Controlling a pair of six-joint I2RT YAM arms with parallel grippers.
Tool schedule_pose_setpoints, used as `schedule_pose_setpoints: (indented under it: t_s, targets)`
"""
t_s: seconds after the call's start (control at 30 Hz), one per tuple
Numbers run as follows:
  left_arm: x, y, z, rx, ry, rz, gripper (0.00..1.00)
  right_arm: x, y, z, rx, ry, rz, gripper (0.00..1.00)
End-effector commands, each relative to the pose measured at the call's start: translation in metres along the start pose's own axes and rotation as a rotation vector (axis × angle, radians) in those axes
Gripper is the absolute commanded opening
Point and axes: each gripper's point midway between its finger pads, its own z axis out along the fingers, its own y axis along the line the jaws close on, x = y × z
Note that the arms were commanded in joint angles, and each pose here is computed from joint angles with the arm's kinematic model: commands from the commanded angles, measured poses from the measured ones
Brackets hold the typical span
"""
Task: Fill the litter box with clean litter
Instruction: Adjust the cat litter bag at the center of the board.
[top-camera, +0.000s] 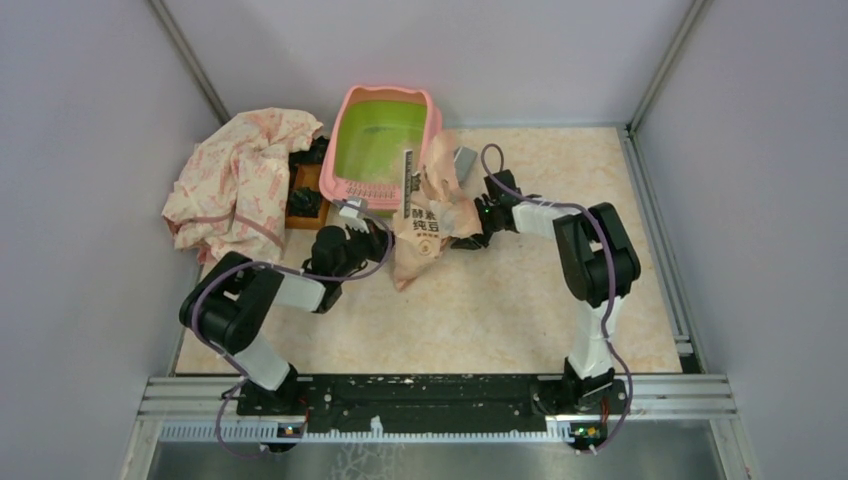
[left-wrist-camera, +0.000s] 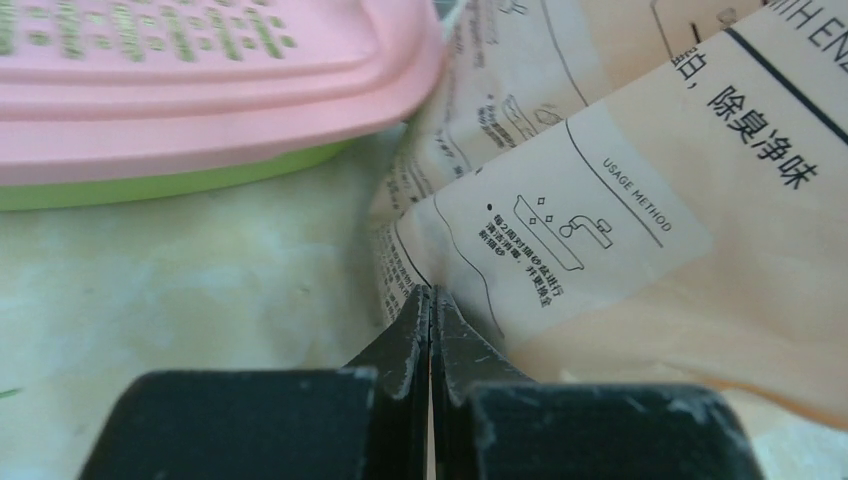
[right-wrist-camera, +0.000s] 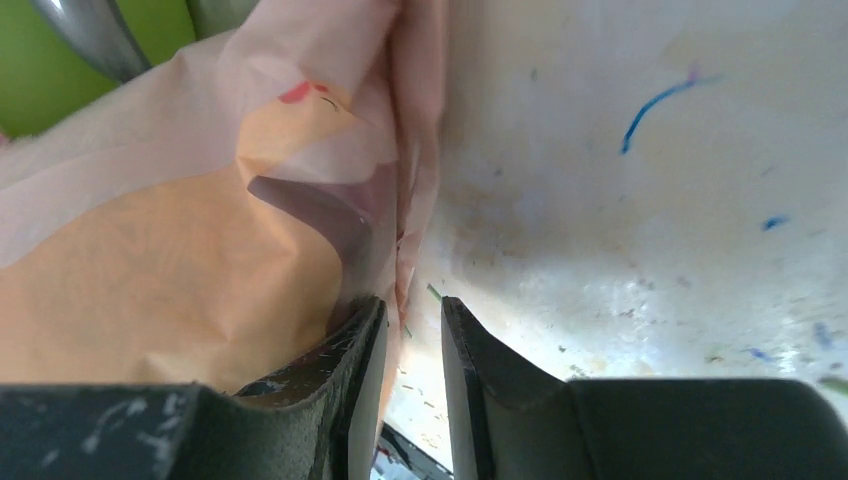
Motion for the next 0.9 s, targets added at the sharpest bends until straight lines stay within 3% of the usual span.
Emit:
schedule_pose_setpoints:
  t_s: [0.0,0.4,0.57,0.87]
  targets:
    - [0.030,-0.063,-0.003,0.213,0.077,-0.048,0.00,-0.034,0.080,-0.020,-0.210,-0.049,-0.159,0.30]
    - [0.056,-0.144,0.022,0.428,0.098,-0.074,0.00,-0.057,0.101,-0.032,-0.195,-0.022,-0.287,0.34]
    - [0.050,-0.146,0.028,0.415,0.085,-0.032,0.00,-0.066,0.092,-0.041,-0.164,-0.032,-0.305,0.38]
    - [0.023,-0.142,0.016,0.372,0.082,0.084,0.00,-0.091,0.044,-0.104,0.103,-0.265,-0.458,0.55]
